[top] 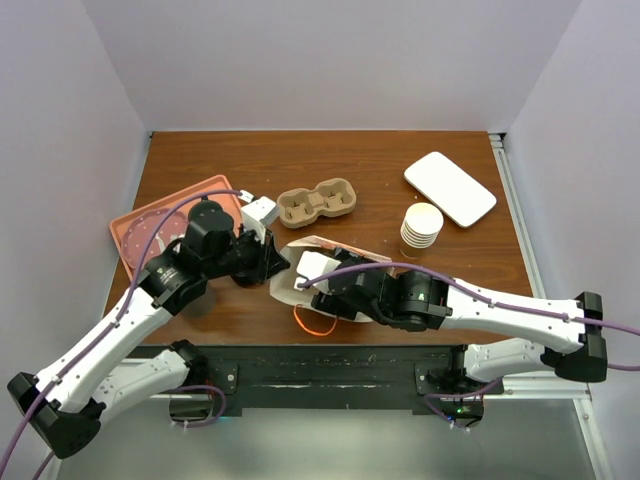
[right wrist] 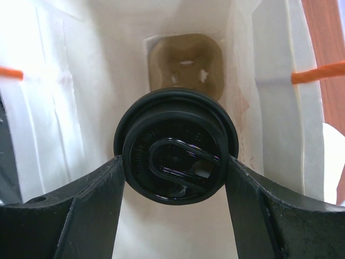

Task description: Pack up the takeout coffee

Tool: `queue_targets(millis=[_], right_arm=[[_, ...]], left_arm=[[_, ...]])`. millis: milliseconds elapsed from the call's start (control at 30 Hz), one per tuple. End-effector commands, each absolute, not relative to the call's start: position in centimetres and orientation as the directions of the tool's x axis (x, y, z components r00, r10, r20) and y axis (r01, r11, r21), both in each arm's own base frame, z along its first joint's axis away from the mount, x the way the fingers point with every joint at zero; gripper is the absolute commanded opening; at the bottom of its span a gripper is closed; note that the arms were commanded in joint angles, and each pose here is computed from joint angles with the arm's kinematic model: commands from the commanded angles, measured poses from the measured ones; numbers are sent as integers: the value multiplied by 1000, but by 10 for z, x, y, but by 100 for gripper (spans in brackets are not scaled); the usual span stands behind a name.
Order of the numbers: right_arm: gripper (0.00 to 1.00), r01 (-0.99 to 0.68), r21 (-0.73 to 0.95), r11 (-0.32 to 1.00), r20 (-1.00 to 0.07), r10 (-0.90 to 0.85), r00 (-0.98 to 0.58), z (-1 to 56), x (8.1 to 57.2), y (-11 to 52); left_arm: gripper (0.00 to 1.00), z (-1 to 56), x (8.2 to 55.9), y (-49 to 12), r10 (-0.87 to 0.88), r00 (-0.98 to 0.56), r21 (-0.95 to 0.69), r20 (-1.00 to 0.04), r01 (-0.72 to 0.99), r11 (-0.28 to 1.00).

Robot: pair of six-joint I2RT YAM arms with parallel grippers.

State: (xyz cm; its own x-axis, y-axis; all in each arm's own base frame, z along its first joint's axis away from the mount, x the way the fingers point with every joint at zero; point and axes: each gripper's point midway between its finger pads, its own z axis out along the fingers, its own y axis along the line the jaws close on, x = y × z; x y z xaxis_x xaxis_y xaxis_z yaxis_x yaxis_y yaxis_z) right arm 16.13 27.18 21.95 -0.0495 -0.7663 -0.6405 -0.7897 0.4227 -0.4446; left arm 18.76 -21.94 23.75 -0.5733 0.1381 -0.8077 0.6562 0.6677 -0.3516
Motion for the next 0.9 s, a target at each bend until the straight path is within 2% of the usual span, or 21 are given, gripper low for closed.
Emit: queue_targets(millis=[0, 67, 367, 633, 867], right_arm=[[31, -745, -495, 447, -641, -766, -34, 232, 179, 266], [31, -750, -494, 441, -638, -769, -32, 230, 180, 263], [30, -769, -508, 387, -593, -805, -13, 216, 177, 252], [30, -727, -574, 378, -554, -832, 4, 213, 183, 233], [30, -731, -597, 331, -519, -854, 38, 202, 188, 232]], left_arm=[[3, 268, 187, -226, 118, -519, -341, -846, 699, 629], [0, 272, 187, -227, 115, -525, -350, -844, 699, 624], [0, 277, 185, -230, 104, -526, -364, -844, 704, 609], [0, 279, 192, -222, 1, -473, -361, -881, 675, 643], [0, 266, 186, -221, 22, -460, -347, -888, 699, 625]])
